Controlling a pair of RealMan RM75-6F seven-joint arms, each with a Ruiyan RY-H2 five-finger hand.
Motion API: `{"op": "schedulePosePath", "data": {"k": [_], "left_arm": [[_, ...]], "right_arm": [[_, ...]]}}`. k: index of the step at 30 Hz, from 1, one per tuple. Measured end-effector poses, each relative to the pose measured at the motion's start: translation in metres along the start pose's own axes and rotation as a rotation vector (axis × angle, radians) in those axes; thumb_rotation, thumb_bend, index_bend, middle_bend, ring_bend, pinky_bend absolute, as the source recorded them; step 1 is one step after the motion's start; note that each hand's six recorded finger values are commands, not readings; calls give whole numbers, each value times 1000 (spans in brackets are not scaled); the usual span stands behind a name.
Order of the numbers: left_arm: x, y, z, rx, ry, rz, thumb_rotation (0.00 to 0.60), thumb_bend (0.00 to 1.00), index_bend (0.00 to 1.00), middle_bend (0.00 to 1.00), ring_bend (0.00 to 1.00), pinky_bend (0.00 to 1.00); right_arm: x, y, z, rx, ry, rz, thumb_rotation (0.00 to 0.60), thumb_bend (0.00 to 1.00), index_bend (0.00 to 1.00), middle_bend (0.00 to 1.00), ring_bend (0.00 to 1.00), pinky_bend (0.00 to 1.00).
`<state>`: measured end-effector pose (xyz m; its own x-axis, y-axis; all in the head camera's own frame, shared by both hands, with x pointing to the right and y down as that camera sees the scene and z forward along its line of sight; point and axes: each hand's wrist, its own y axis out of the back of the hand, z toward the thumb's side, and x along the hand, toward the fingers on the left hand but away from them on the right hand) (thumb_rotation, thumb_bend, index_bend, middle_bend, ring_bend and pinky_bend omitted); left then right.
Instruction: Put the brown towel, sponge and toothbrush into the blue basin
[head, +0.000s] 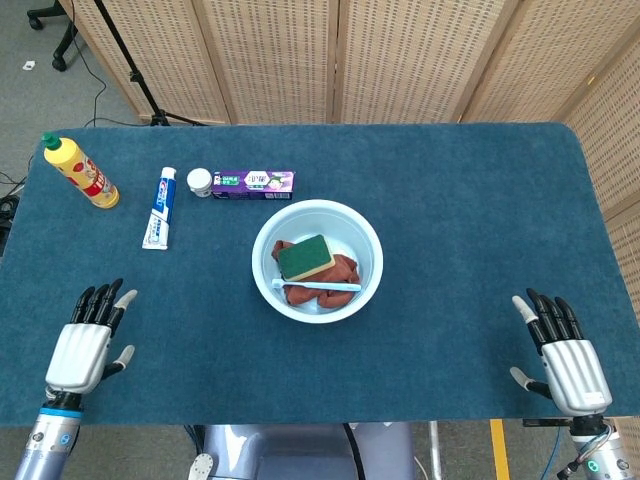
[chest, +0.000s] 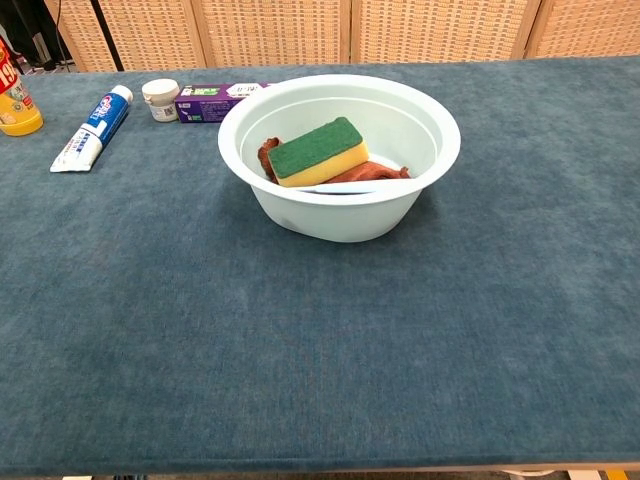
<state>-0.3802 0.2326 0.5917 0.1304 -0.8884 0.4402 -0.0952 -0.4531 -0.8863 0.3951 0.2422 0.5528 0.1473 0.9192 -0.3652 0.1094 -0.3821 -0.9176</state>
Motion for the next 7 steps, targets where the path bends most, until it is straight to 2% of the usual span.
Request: {"op": "schedulePosePath", "data": {"k": [7], "left_arm": [[-1,3,-5,-26,-3,29,600,277,0,0,0,0]], "right_arm": [[1,-2,3,7,6,9,600,105,11,0,0,0]]}}
